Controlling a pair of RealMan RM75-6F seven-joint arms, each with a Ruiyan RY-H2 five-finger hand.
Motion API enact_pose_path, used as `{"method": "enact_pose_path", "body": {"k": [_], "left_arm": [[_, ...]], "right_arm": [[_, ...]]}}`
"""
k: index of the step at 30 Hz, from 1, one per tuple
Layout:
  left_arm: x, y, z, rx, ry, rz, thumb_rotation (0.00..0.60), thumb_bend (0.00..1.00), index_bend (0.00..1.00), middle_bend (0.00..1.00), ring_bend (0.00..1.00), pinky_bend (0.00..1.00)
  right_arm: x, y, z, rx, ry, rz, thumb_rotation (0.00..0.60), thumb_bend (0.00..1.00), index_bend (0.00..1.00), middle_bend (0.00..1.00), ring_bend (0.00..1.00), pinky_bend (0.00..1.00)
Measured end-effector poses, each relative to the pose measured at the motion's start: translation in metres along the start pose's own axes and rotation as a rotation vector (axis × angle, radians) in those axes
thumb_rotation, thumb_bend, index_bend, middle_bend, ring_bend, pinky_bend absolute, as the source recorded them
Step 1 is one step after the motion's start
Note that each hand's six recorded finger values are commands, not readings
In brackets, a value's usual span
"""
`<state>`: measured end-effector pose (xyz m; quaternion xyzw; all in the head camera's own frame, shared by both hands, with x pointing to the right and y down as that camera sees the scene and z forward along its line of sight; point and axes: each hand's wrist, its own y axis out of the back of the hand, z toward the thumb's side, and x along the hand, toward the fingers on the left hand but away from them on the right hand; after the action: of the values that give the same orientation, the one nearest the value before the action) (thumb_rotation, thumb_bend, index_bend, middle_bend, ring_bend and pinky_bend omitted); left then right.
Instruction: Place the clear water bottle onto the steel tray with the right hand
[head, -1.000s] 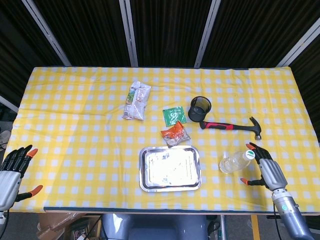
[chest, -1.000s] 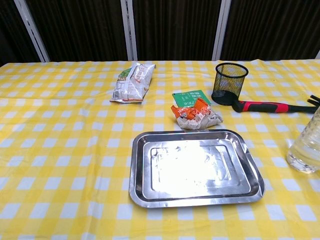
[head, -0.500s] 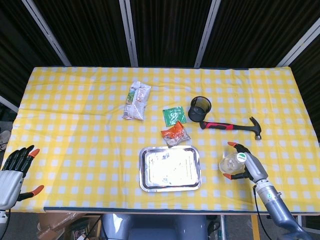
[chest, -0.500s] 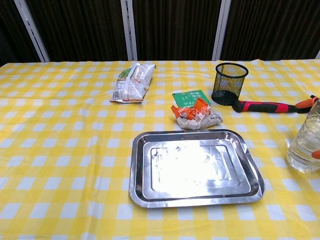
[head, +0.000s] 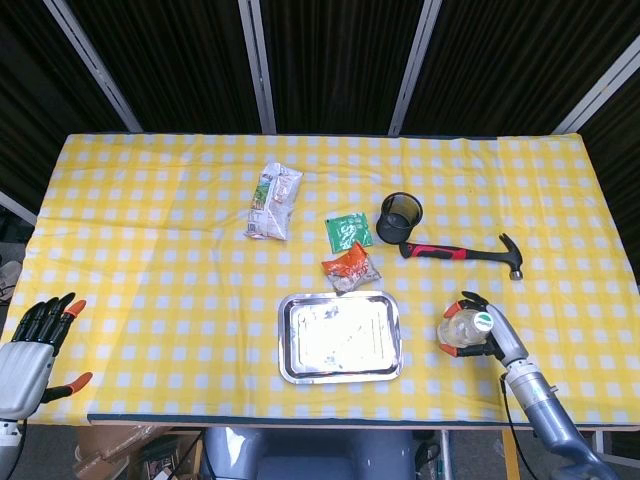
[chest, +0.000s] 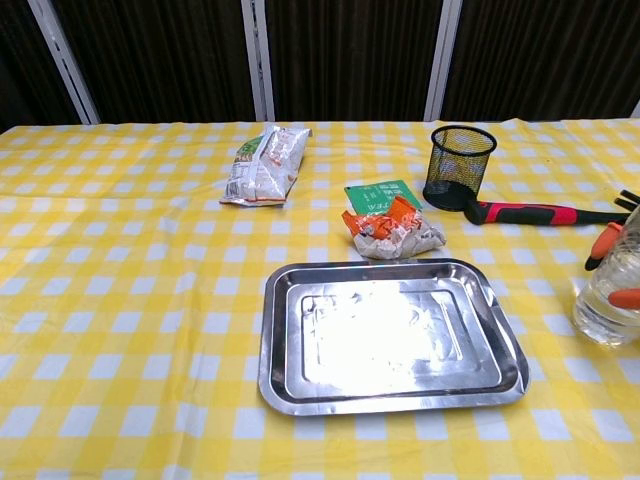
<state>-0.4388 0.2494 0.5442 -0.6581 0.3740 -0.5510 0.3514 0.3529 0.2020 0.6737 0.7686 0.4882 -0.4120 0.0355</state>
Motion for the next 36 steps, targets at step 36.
{"method": "enact_pose_path", "body": {"k": [36], "left_arm": [[-0.002, 0.013, -0.008, -0.038, 0.007, 0.04, 0.6, 0.18, 0.05, 0.0, 0.0, 0.0]], "right_arm": [[0.01, -0.06, 0.082, -0.011, 0.111, 0.031, 0.6, 0.58, 0.84, 0.67, 0.3, 0.0]]}}
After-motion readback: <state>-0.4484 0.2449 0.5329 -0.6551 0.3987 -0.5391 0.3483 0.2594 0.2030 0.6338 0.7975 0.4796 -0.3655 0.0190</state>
